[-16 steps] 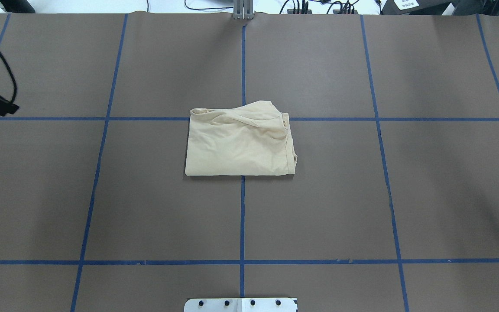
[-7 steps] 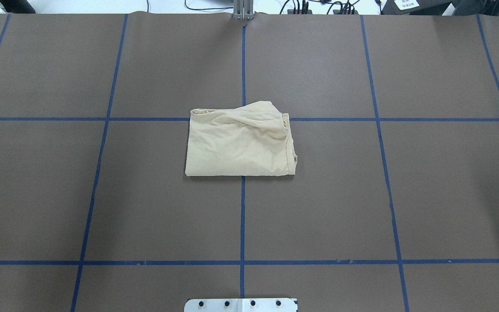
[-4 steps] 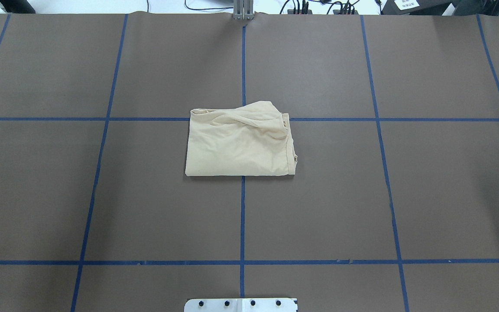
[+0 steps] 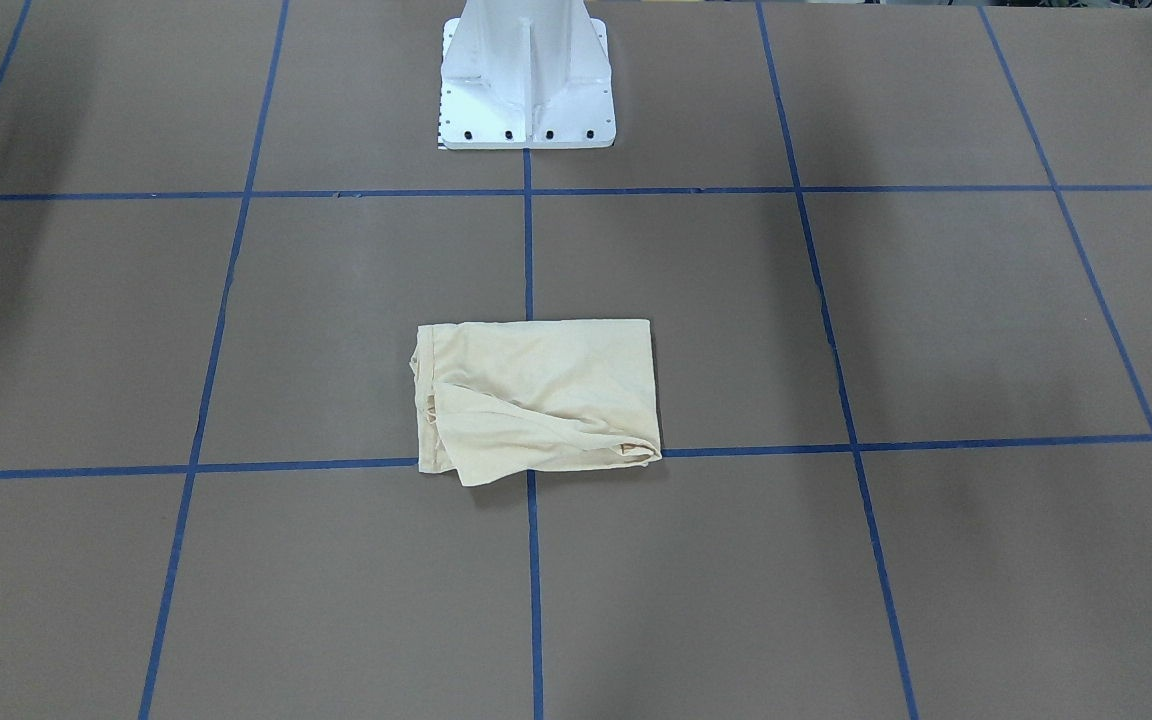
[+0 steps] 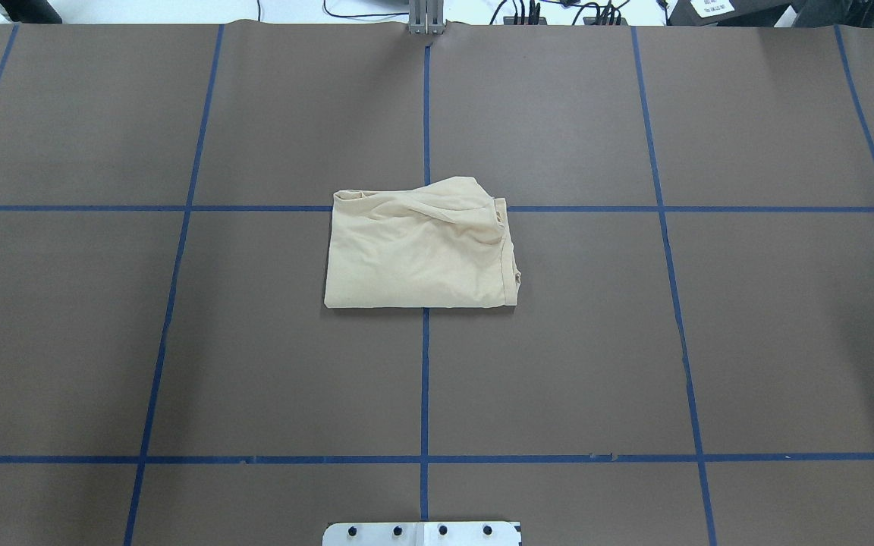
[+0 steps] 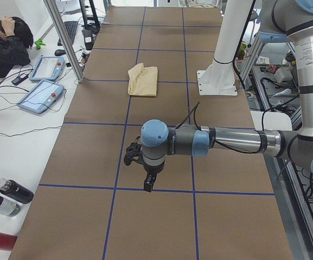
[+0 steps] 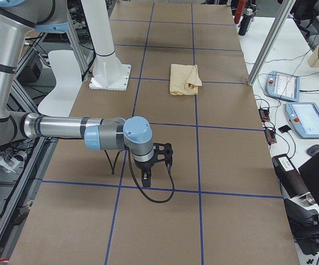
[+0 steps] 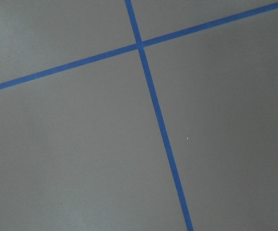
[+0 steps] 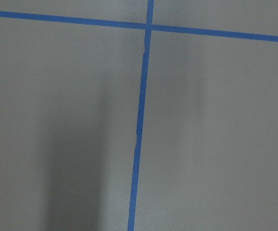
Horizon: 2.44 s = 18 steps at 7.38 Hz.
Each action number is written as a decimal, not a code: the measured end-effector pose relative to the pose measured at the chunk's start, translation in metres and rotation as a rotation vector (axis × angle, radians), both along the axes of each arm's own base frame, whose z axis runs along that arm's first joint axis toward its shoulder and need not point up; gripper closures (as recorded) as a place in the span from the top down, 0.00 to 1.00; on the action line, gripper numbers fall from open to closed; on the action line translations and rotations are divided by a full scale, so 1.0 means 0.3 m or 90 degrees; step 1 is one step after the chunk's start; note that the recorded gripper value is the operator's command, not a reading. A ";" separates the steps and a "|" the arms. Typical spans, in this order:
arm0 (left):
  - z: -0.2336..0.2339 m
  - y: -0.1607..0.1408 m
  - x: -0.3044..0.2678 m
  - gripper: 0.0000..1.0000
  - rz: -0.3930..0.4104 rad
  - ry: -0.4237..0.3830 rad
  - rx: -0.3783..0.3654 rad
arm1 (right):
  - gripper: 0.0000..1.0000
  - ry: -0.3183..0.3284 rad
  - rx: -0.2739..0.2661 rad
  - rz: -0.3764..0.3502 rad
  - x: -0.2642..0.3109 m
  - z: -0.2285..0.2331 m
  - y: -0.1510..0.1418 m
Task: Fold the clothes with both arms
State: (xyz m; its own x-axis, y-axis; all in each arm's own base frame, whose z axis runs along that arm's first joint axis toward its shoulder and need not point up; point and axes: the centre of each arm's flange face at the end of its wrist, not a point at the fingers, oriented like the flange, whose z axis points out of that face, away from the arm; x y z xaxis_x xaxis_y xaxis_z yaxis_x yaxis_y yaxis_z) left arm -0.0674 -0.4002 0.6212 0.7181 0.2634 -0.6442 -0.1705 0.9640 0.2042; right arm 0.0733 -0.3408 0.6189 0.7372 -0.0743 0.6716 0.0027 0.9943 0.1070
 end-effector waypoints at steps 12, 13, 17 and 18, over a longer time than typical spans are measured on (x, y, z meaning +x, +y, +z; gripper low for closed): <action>0.020 0.023 0.001 1.00 0.000 0.001 -0.010 | 1.00 -0.006 -0.001 -0.001 -0.002 0.001 0.004; 0.018 0.023 0.001 1.00 0.000 0.001 -0.009 | 1.00 -0.006 0.000 -0.001 -0.002 0.001 0.004; 0.015 0.024 0.001 1.00 0.000 0.001 -0.008 | 1.00 -0.006 0.000 -0.002 -0.003 0.004 0.009; 0.015 0.023 0.001 1.00 0.000 0.000 -0.008 | 1.00 -0.006 -0.001 -0.002 -0.003 0.004 0.010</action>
State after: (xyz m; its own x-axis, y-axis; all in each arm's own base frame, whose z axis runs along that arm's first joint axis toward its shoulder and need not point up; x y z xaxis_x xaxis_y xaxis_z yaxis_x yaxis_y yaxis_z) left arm -0.0673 -0.3932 0.6256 0.7178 0.2555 -0.6477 -0.1703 0.9664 0.1925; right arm 0.0725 -0.3378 0.6202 0.7301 -0.0755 0.6791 0.0045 0.9944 0.1057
